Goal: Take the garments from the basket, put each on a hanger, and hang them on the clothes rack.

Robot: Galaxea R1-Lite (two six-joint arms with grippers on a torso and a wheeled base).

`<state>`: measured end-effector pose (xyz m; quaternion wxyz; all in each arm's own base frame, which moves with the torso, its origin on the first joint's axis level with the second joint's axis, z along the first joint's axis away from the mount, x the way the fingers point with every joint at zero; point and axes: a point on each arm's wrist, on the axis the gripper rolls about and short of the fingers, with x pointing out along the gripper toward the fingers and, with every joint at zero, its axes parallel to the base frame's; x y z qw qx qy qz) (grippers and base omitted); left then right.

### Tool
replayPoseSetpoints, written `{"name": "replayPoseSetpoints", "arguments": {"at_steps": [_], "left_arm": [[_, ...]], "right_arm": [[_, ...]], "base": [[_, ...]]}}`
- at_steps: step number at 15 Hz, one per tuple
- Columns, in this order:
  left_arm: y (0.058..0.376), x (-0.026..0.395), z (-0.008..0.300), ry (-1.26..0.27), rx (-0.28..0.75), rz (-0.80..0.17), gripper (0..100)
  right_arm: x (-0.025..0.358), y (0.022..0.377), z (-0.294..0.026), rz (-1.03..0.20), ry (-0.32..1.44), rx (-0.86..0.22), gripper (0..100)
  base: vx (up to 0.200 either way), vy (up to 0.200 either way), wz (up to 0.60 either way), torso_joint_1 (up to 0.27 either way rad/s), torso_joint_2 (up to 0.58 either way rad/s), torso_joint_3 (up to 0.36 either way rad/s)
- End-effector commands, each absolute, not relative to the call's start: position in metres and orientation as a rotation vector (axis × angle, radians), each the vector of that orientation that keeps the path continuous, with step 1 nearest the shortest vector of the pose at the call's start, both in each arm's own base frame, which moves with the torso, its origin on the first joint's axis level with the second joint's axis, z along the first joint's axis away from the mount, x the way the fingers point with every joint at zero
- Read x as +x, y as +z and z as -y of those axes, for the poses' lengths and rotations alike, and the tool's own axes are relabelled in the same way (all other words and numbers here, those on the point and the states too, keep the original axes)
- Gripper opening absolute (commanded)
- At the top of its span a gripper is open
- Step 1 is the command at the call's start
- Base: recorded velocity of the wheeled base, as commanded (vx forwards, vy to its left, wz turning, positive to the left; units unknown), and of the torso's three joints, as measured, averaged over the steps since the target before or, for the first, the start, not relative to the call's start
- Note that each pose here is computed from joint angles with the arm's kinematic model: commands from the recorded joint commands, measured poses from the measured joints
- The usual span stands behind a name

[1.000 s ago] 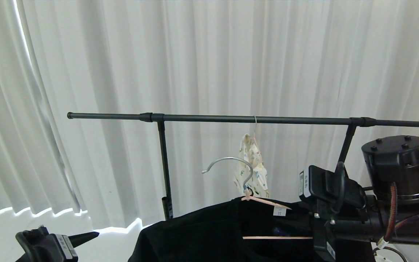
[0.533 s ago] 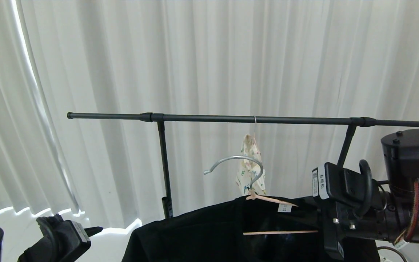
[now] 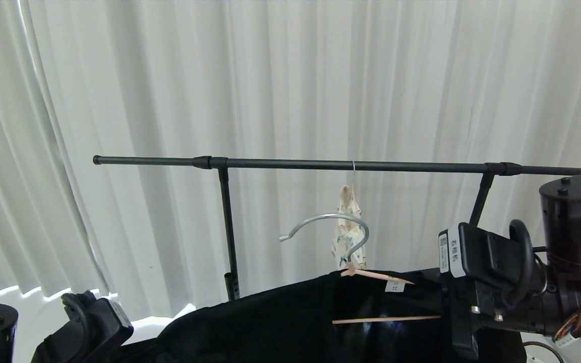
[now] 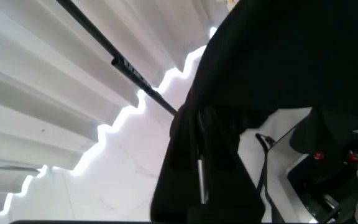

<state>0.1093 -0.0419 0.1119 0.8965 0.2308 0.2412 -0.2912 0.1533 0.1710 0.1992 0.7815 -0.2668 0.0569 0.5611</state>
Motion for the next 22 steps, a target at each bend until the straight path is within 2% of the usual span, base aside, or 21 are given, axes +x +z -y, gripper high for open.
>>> {"name": "replayPoseSetpoints", "arguments": {"at_steps": [1,6,11,14,15,20,22], "left_arm": [[0.110,0.112,0.033,-0.522,0.457,-0.528,0],[0.110,0.119,0.002,-0.268,0.376,-0.583,0],[0.112,0.118,0.005,-0.292,0.385,-0.565,0],[0.123,0.120,0.008,-0.309,0.400,-0.505,0],[0.125,0.121,0.008,-0.309,0.404,-0.495,100],[0.134,0.119,0.010,-0.319,0.406,-0.443,100],[0.136,0.116,0.012,-0.376,0.393,-0.407,100]], "right_arm": [[0.156,0.201,-0.164,-0.122,1.179,-0.569,0],[0.165,0.209,-0.143,-0.114,1.082,-0.547,0],[0.166,0.210,-0.142,-0.117,1.072,-0.535,0],[0.167,0.210,-0.142,-0.121,1.066,-0.535,0],[0.167,0.209,-0.141,-0.128,1.058,-0.535,0],[0.174,0.210,-0.132,-0.136,1.008,-0.529,0],[0.175,0.210,-0.128,-0.140,0.993,-0.527,0]], "base": [[0.000,0.000,0.00,0.000,0.00,0.000],[0.000,0.000,0.00,0.000,0.00,0.000],[0.000,0.000,0.00,0.000,0.00,0.000],[0.000,0.000,0.00,0.000,0.00,0.000],[0.000,0.000,0.00,0.000,0.00,0.000],[0.000,0.000,0.00,0.000,0.00,0.000],[0.000,0.000,0.00,0.000,0.00,0.000]]}}
